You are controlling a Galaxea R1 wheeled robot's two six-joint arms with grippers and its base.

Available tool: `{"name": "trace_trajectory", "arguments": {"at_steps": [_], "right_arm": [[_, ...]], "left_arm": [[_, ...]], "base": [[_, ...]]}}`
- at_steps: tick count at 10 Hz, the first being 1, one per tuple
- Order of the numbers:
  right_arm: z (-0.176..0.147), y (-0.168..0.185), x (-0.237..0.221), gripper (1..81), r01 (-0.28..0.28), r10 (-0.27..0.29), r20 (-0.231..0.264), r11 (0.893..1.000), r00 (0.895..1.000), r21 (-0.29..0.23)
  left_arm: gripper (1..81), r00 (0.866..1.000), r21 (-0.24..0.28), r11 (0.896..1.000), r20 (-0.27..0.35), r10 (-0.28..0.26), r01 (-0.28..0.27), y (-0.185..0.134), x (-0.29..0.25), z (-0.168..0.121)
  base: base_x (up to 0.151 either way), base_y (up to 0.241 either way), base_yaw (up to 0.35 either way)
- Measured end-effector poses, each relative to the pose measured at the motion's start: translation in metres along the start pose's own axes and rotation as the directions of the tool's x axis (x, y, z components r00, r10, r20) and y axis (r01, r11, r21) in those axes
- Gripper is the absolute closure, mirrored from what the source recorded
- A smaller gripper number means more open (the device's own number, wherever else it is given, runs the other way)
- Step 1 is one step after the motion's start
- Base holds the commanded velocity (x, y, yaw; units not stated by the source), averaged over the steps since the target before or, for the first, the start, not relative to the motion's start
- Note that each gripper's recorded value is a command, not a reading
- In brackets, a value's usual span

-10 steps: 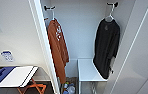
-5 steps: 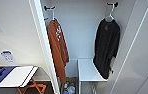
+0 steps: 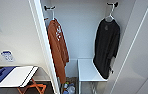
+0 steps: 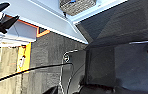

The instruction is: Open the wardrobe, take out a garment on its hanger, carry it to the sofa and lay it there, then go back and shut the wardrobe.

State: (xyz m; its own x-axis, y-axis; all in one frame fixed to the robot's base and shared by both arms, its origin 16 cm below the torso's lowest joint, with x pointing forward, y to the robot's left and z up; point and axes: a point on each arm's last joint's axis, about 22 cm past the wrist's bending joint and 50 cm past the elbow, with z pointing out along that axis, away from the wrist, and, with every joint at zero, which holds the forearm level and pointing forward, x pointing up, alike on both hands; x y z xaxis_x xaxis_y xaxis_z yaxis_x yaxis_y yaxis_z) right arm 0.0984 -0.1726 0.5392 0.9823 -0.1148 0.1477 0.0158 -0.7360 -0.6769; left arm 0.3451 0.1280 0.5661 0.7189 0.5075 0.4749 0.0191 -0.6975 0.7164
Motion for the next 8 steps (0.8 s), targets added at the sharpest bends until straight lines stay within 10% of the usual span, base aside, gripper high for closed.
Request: {"name": "trace_trajectory", "arguments": {"at_steps": [5, 8], "right_arm": [[-0.001, -0.013, -0.001, 1.0, -0.002, 0.001, 0.005, 1.0, 1.0, 0.028], [0.007, -0.024, -0.001, 1.0, 0.001, -0.001, 0.009, 0.999, 1.0, 0.045]], "left_arm": [[1.0, 0.984, 0.1, 0.99, -0.159, -0.082, 0.099, -0.02, 0.013, 0.016], [1.0, 0.964, 0.201, 0.96, -0.221, -0.15, 0.195, -0.054, 0.009, 0.006]], "base": [[0.0, 0.0, 0.0], [0.0, 0.0, 0.0]]}}
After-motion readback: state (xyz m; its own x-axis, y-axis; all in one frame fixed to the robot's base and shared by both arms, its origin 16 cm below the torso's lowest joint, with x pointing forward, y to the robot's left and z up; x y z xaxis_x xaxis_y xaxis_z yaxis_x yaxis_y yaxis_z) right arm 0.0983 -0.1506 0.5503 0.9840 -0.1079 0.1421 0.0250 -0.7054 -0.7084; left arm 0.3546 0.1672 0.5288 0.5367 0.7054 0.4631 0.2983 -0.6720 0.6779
